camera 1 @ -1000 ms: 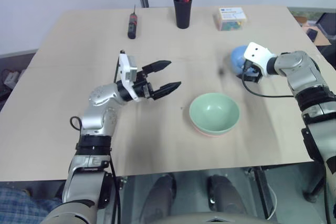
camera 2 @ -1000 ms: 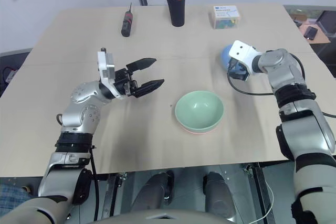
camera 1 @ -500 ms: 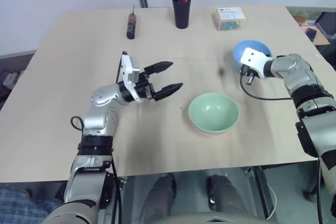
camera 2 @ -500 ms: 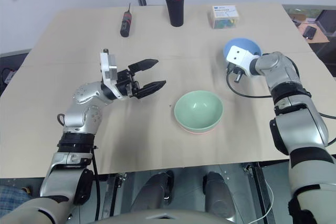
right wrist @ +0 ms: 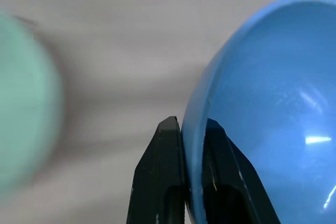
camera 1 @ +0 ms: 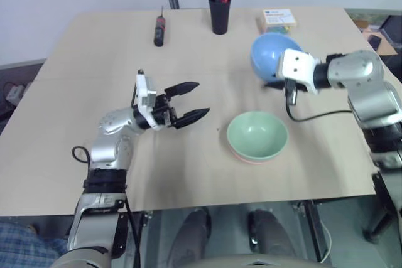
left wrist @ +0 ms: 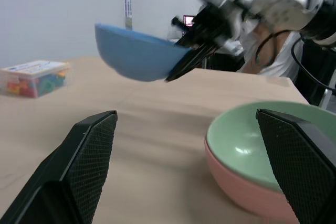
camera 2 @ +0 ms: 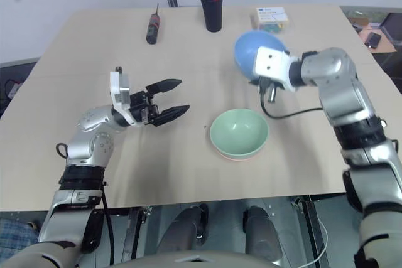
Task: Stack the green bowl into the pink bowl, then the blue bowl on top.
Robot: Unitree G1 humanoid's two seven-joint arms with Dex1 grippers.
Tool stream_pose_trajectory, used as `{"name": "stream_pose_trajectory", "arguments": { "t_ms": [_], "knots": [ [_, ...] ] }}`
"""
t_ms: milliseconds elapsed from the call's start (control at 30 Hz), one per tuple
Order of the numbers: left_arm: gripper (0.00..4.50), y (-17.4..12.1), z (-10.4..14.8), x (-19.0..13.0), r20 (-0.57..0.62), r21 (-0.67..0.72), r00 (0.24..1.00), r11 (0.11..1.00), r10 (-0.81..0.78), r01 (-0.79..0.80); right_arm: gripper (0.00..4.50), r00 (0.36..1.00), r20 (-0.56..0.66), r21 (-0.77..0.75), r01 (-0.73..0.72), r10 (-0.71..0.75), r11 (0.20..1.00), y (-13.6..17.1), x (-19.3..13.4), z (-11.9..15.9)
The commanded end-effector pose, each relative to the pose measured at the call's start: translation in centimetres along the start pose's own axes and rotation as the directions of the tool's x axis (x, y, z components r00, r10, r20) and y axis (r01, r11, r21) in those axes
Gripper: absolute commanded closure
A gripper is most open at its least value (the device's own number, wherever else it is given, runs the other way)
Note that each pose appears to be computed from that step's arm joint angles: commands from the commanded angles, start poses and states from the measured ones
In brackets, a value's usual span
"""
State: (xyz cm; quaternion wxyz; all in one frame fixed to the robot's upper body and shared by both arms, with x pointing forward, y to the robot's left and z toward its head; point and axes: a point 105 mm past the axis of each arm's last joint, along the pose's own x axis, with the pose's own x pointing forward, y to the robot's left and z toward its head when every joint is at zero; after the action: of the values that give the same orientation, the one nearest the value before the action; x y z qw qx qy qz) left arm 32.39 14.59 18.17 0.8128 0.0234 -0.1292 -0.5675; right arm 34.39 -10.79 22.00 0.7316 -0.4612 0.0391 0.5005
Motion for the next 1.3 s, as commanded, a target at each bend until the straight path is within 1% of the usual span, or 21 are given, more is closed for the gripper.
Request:
{"name": "stream_pose_trajectory", "arguments": {
  "t_ms": [33, 200, 333, 400, 433, 500, 533, 600, 633, 700, 767, 867, 967, 1100, 1133, 1233, 1300],
  "knots": [
    [0.00, -0.2, 1.2, -0.7, 0.014, 0.040, 1.000, 0.999, -0.018, 0.017, 4.40, 0.998, 0.055, -0.058, -0.032, 0.035, 0.998, 2.4, -1.3, 3.5],
    [0.00, -0.6, 1.0, -1.7, -0.015, 0.030, 1.000, 0.999, -0.027, 0.027, 4.40, 0.990, 0.092, -0.062, -0.101, 0.106, 0.993, 5.4, -2.2, 5.9],
    [0.00, -1.0, 0.8, -2.2, -0.032, 0.016, 0.999, 0.999, -0.041, 0.042, 4.40, 0.979, 0.099, -0.044, -0.175, 0.179, 0.984, 7.7, -2.6, 6.6],
    [0.00, -1.1, 0.8, -2.2, -0.034, 0.015, 0.999, 0.999, -0.042, 0.043, 3.70, 0.976, 0.096, -0.035, -0.191, 0.194, 0.981, 8.3, -2.7, 6.6],
    [0.00, -1.1, 0.8, -2.2, -0.034, 0.013, 0.999, 0.999, -0.042, 0.043, 3.46, 0.977, 0.095, -0.031, -0.191, 0.193, 0.981, 8.3, -2.7, 6.7],
    [0.00, -1.1, 0.8, -2.2, -0.035, 0.011, 0.998, 0.999, -0.045, 0.045, 2.58, 0.978, 0.094, -0.026, -0.185, 0.186, 0.982, 8.3, -2.7, 6.7],
    [0.00, -1.2, 0.8, -2.1, -0.036, 0.011, 0.998, 0.999, -0.047, 0.047, 2.27, 0.982, 0.092, -0.024, -0.165, 0.166, 0.986, 8.0, -2.6, 6.8],
    [0.00, -1.2, 0.8, -2.0, -0.036, 0.010, 0.998, 0.999, -0.049, 0.049, 1.28, 0.988, 0.092, -0.024, -0.123, 0.124, 0.992, 7.3, -2.5, 6.8],
    [0.00, -1.3, 0.8, -1.9, -0.037, 0.009, 0.998, 0.999, -0.050, 0.050, 0.99, 0.989, 0.090, -0.019, -0.115, 0.117, 0.993, 7.1, -2.6, 6.8],
    [0.00, -1.2, 0.7, -1.9, -0.053, 0.010, 0.998, 0.999, -0.035, 0.036, 0.99, 0.988, 0.122, 0.000, -0.096, 0.096, 0.995, 6.8, -2.9, 6.7],
    [0.00, -1.3, 0.6, -1.9, -0.065, 0.018, 0.998, 1.000, -0.023, 0.024, 0.99, 0.975, 0.213, -0.002, -0.067, 0.065, 0.998, 6.6, -3.6, 7.0],
    [0.00, -1.5, 0.6, -2.3, -0.087, 0.018, 0.996, 1.000, -0.003, 0.005, 0.99, 0.968, 0.251, 0.073, -0.039, 0.020, 0.997, 6.3, -5.1, 5.4],
    [0.00, -1.7, 0.2, -2.8, -0.121, 0.023, 0.992, 0.999, 0.032, -0.029, 0.99, 0.954, 0.289, 0.143, 0.036, -0.077, 0.989, 5.2, -6.9, 3.7],
    [0.00, -1.9, -0.1, -3.7, -0.146, 0.017, 0.987, 0.998, 0.064, -0.063, 0.99, 0.925, 0.344, 0.263, 0.072, -0.163, 0.962, 4.8, -9.6, 1.6],
    [0.00, -2.0, -0.2, -3.9, -0.152, 0.014, 0.986, 0.998, 0.068, -0.066, 0.99, 0.923, 0.338, 0.288, 0.084, -0.183, 0.954, 4.8, -10.1, 0.8],
    [0.00, -2.4, -0.4, -4.5, -0.167, 0.022, 0.983, 0.997, 0.077, -0.074, 0.99, 0.931, 0.319, 0.321, 0.067, -0.175, 0.945, 5.7, -11.2, -1.3],
    [0.00, -2.5, -0.4, -4.7, -0.170, 0.023, 0.981, 0.996, 0.088, -0.086, 0.99, 0.923, 0.337, 0.327, 0.072, -0.187, 0.942, 5.9, -11.6, -2.1]
  ]
}}
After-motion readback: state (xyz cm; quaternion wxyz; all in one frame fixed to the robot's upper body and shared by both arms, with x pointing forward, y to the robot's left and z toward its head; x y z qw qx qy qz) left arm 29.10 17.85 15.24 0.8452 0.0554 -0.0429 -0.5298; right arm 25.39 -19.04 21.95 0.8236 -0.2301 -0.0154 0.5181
